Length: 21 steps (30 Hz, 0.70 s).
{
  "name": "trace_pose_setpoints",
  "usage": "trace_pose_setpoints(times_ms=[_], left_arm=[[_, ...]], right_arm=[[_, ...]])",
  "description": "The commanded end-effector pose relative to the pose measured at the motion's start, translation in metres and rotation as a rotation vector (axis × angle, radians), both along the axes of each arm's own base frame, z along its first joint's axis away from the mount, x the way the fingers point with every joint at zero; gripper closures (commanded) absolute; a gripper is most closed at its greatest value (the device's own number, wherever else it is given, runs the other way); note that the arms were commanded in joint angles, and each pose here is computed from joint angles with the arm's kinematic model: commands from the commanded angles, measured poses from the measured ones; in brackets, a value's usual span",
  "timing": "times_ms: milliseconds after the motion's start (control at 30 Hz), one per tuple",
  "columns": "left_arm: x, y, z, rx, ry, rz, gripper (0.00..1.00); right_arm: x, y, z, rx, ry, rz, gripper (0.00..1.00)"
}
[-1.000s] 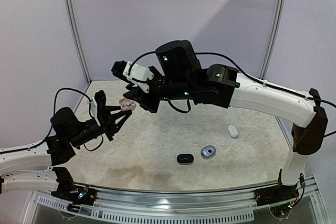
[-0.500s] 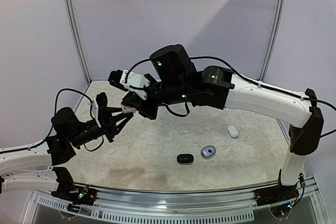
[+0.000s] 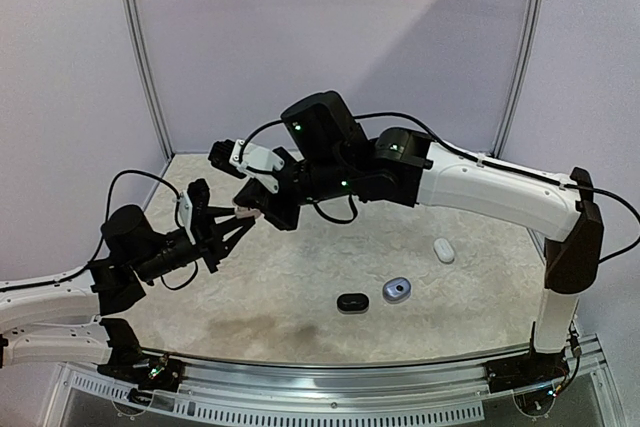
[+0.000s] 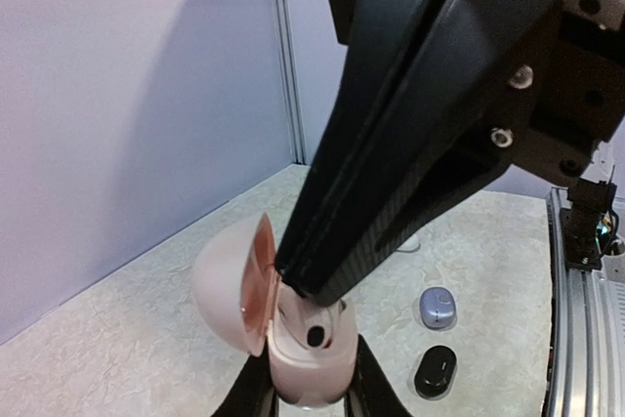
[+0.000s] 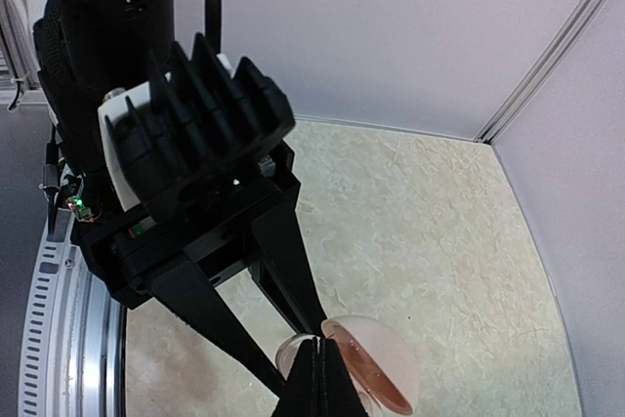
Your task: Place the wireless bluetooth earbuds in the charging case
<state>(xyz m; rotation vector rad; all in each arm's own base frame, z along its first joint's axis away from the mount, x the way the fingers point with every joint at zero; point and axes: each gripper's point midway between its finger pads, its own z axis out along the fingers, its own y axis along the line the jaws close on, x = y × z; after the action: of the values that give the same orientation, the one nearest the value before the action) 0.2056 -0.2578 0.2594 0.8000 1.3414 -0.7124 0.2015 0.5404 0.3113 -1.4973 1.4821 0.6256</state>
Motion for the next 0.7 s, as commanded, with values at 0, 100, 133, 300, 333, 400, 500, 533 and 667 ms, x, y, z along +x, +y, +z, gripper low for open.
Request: trace_pose_setpoints(times_ms=[0, 100, 133, 300, 333, 400, 500, 533, 667], left_arm=[[-0.004, 0.001, 0.016, -0.040, -0.072, -0.003, 1.00], [-0.004, 0.001, 0.016, -0.034, -0.084, -0.003, 1.00], [-0.004, 0.002, 0.016, -0.032, -0.081, -0.002, 1.00], [-0.004, 0.003, 0.015, -0.032, -0.073, -0.001, 1.00], [-0.004, 0.003, 0.016, -0.035, -0.082, -0.004, 1.00], [-0.006, 0.002, 0.020, -0.040, -0.101, -0.013, 1.00], [-0.006, 0.003, 0.025, -0.041, -0.123, -0.007, 1.00], [-0.006, 0.004, 0.027, -0.043, -0.135, -0.002, 1.00], [-0.007, 0.005, 0.036, -0.044, -0.187, 0.002, 1.00]], right_arm=[[0.006, -0.004, -0.045, -0.120, 0.067, -0.020, 1.00], [0.006, -0.005, -0.050, -0.137, 0.074, -0.017, 1.00], [0.005, -0.005, -0.050, -0.138, 0.073, -0.016, 1.00], [0.009, -0.009, -0.031, -0.114, 0.034, -0.029, 1.00], [0.010, -0.009, -0.032, -0.121, 0.021, -0.032, 1.00], [0.012, -0.010, -0.040, -0.144, 0.017, -0.034, 1.00], [0.011, -0.006, -0.063, -0.182, 0.052, -0.031, 1.00], [0.012, -0.007, -0.073, -0.199, 0.057, -0.038, 1.00], [0.015, -0.009, -0.100, -0.252, 0.073, -0.064, 1.00]])
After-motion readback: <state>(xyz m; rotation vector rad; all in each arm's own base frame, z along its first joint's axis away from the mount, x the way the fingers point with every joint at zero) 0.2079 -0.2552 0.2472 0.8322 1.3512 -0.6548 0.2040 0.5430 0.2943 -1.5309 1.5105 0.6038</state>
